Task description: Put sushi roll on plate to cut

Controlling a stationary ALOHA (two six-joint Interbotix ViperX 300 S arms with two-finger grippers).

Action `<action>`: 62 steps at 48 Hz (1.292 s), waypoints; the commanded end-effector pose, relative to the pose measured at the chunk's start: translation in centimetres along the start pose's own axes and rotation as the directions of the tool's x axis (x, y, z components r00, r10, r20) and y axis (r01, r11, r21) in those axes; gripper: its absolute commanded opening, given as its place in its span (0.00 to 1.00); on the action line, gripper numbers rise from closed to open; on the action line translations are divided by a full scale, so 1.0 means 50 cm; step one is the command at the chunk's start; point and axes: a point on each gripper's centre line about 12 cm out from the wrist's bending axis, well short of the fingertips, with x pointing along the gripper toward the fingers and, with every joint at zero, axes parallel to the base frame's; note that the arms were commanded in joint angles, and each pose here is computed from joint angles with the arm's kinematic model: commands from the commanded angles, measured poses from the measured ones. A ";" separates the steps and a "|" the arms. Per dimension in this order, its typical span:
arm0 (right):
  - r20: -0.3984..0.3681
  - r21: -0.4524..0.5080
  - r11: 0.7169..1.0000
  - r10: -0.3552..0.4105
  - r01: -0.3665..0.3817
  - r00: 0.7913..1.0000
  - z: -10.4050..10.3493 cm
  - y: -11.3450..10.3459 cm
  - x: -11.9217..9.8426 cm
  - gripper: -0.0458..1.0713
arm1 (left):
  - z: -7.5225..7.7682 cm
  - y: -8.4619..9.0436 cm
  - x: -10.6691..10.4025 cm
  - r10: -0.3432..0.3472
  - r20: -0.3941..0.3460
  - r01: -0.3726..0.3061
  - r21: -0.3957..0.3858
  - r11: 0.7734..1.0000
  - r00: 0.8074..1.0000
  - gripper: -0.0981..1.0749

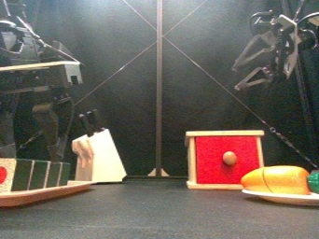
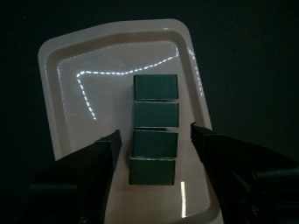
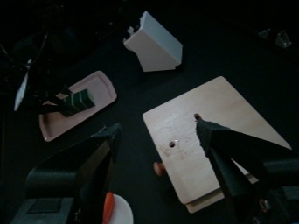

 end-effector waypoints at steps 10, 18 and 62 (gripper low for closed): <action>0.006 -0.001 1.000 0.004 -0.004 1.000 0.006 0.003 0.001 0.92 | 0.003 -0.023 -0.029 -0.038 -0.037 0.037 -0.037 0.999 0.999 0.90; 0.007 -0.002 1.000 0.004 -0.004 1.000 0.006 0.003 0.001 0.92 | -0.008 -0.034 -0.027 -0.055 -0.059 0.053 -0.039 0.998 0.997 0.90; 0.007 -0.002 1.000 0.002 -0.002 1.000 0.006 0.003 0.001 0.92 | 0.082 0.031 -0.078 -0.096 0.025 0.097 -0.033 0.995 0.995 0.90</action>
